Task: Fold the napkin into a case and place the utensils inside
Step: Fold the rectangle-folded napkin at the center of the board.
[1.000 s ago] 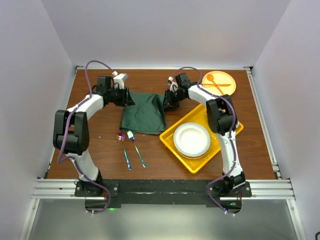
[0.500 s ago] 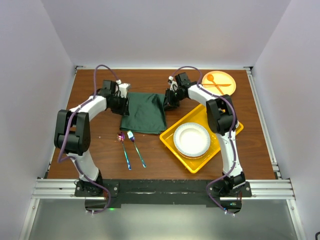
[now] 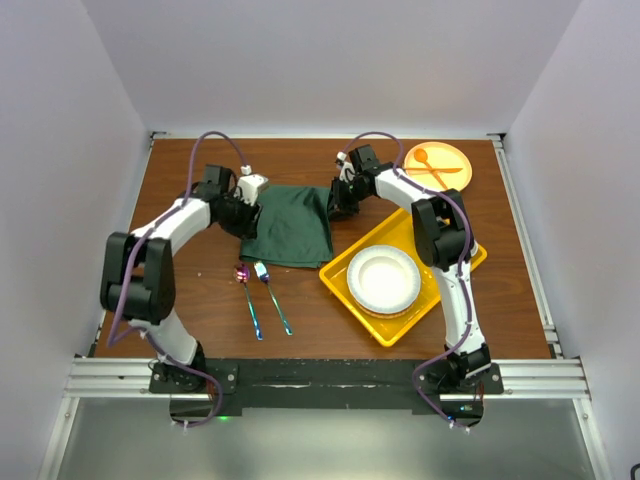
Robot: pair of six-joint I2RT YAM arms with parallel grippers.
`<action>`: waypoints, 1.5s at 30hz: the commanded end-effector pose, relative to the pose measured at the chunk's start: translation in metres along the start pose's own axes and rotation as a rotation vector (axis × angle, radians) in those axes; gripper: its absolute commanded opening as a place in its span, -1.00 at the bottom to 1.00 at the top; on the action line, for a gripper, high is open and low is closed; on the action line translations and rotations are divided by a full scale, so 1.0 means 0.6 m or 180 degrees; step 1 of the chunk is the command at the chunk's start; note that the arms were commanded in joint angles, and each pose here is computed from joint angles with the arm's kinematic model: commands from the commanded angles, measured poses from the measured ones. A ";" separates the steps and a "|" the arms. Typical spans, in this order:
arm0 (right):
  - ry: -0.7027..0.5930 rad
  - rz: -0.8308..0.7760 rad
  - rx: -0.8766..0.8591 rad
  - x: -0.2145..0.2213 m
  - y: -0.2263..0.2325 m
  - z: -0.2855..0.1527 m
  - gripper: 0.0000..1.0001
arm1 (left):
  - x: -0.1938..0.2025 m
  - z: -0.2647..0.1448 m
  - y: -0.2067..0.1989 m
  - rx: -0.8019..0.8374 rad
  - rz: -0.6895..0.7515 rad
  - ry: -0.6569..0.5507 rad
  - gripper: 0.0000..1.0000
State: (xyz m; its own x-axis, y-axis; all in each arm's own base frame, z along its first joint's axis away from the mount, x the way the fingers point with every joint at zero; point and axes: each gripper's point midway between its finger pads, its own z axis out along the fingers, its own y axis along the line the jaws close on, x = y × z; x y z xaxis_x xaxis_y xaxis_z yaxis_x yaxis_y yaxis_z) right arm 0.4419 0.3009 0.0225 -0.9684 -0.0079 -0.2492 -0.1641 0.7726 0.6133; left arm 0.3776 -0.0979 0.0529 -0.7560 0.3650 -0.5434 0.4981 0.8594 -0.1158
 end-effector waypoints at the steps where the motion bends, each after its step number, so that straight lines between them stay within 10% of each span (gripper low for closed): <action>1: -0.0030 -0.0059 0.0218 -0.004 -0.024 0.016 -0.71 | -0.026 -0.079 -0.046 0.0374 0.1327 -0.0462 0.03; 14: -0.0036 -0.0018 0.0213 -0.003 -0.025 0.022 -1.00 | 0.044 -0.062 -0.105 0.0789 0.3250 -0.0026 -0.07; 45: -0.0012 0.0031 0.0206 -0.002 -0.029 0.027 -1.00 | 0.067 0.000 -0.064 0.0283 0.3786 0.0446 -0.22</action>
State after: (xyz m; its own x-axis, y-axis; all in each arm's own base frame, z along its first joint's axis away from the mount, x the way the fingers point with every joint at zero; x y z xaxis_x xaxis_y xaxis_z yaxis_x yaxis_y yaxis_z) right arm 0.4453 0.3032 0.0207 -0.9681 -0.0019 -0.2505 -0.1603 0.7733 0.6135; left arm 0.3193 -0.1146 0.0382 0.1147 0.9530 -0.2804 0.9562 -0.0294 0.2914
